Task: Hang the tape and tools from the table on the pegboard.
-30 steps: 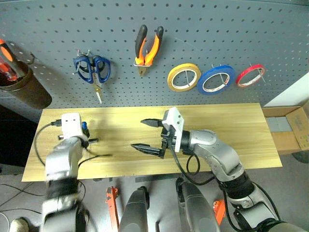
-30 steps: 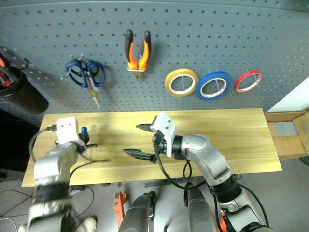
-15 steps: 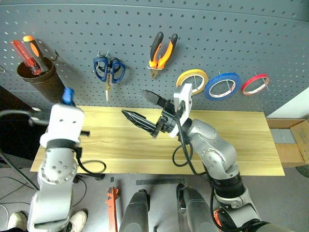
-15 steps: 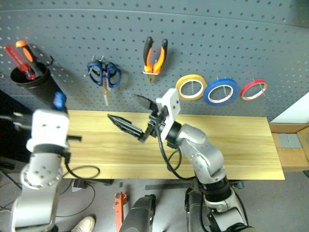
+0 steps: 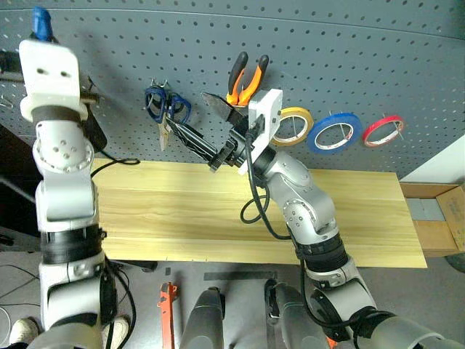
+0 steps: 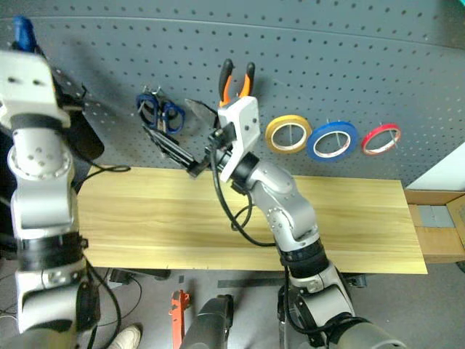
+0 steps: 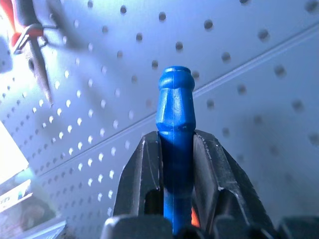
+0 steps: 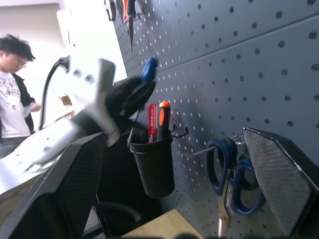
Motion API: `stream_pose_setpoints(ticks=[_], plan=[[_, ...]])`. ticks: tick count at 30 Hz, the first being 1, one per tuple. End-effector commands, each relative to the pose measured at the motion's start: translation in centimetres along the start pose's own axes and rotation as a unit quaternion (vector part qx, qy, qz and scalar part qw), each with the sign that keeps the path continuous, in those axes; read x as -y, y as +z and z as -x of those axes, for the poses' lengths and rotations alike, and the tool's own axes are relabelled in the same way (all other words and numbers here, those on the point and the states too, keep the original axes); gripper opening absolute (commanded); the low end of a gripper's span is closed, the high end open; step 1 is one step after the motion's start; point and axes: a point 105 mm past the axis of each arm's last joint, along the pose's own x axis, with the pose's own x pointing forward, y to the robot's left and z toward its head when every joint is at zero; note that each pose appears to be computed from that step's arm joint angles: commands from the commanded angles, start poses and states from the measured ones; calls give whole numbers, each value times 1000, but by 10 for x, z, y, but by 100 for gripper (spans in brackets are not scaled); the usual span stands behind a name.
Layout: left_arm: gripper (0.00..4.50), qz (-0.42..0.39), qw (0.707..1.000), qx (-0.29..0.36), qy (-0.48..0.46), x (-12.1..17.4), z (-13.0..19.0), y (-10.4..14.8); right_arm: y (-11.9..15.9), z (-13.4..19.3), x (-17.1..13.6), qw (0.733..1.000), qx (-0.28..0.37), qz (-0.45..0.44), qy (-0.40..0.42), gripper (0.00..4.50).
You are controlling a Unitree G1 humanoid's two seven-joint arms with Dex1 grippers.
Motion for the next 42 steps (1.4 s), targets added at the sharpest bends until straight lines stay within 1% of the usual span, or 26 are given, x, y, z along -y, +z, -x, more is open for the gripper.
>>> stream_pose_setpoints(ticks=[1,7,13,16,23,27,29,30,38,39,42], plan=[[49,-2,999,38,28,-10,-13,9,17,-11,-15,999,36,8,20,450],[49,5,998,48,25,-4,-21,7,15,-12,-16,999,32,7,17,450],[49,17,999,16,27,-5,-9,-11,13,-10,-15,999,27,10,16,450],[49,24,999,-8,43,-12,2,-19,12,-9,-14,1000,25,11,14,450],[49,49,992,-89,76,-26,29,-45,9,-6,-10,1000,20,10,8,450],[49,72,984,-132,91,-30,36,-58,8,-4,-7,1000,16,12,6,450],[122,86,979,-156,95,-28,38,-66,9,-3,-6,1000,17,14,5,450],[148,91,978,-163,96,-28,39,-68,9,-3,-6,1000,18,14,4,450],[424,128,970,-190,85,-20,40,-74,8,-1,-6,1000,15,18,2,450],[448,129,970,-191,83,-19,40,-74,7,-1,-5,1000,13,19,2,450],[448,141,968,-193,72,-15,41,-72,5,9,0,1000,1,30,-2,450]])
